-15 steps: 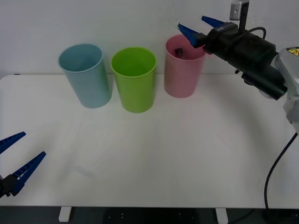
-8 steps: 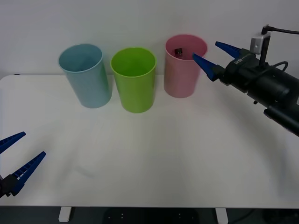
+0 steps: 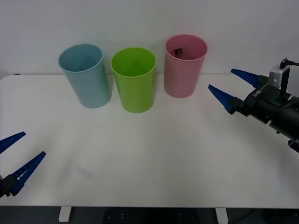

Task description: Grasp the object on the table and drop it into the matching bin: aluminum can to the light blue bin, PET bottle to the pink bin.

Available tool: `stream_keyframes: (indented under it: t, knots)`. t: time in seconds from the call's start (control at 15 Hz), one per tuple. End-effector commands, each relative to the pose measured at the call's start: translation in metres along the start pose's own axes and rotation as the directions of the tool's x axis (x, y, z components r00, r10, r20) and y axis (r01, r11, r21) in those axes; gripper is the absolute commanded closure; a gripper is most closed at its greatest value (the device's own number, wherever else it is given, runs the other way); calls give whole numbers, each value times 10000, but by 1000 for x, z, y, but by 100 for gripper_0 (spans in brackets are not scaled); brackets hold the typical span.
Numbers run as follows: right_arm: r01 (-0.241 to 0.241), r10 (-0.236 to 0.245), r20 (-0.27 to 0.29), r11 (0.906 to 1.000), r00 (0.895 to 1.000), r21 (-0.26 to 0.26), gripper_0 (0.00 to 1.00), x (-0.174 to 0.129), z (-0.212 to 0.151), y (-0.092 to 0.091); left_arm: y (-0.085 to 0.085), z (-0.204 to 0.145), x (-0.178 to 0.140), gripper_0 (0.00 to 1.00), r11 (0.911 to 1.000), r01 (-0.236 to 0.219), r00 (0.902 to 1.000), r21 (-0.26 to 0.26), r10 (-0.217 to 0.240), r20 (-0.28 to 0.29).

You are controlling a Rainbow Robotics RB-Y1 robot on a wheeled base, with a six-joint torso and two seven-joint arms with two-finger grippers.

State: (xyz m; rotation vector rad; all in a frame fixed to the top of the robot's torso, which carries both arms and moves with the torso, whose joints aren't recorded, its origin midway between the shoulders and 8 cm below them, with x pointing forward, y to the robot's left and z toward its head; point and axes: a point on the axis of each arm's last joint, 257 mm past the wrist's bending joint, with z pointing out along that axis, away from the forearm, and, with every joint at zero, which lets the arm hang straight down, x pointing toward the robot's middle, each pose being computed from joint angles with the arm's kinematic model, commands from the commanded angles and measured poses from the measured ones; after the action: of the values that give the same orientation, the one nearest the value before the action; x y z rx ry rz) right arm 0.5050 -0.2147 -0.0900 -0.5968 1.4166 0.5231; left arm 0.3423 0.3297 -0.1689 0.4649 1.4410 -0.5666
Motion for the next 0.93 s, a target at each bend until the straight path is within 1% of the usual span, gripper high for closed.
stream_keyframes:
  t: [0.07, 0.13, 0.27, 0.33, 0.47, 0.73, 0.93]
  knots:
    - [463, -464, -235, 9989, 9986, -45, 0, 13, -17, 0, 0, 0, 0, 0, 10000, 0, 10000, 0, 0, 0]
    - [544, -550, -332, 9984, 9979, -181, 0, 16, -25, 1, 0, 0, 0, 0, 10000, 0, 10000, 0, 0, 0]
    - [491, -512, -508, 9979, 9974, -412, 0, 23, -40, 5, 0, 0, 0, 0, 10000, 0, 10000, 0, 0, 0]
    - [421, -461, -659, 9972, 9968, -618, 0, 29, -50, 9, 0, 0, 0, 0, 10000, 0, 10000, 0, 0, 0]
    - [297, -373, -914, 9961, 9951, -834, 0, 40, -67, 15, 0, 0, 0, 0, 10000, 0, 10000, 0, 0, 0]
    - [118, -267, -1440, 9946, 9892, -1032, 0, 61, -104, 23, 0, 0, 0, 0, 10000, 0, 10000, 0, 0, 0]
    - [35, -210, -1733, 9949, 9846, -1008, 0, 72, -125, 25, 0, 0, 0, 0, 10000, 0, 10000, 0, 0, 0]
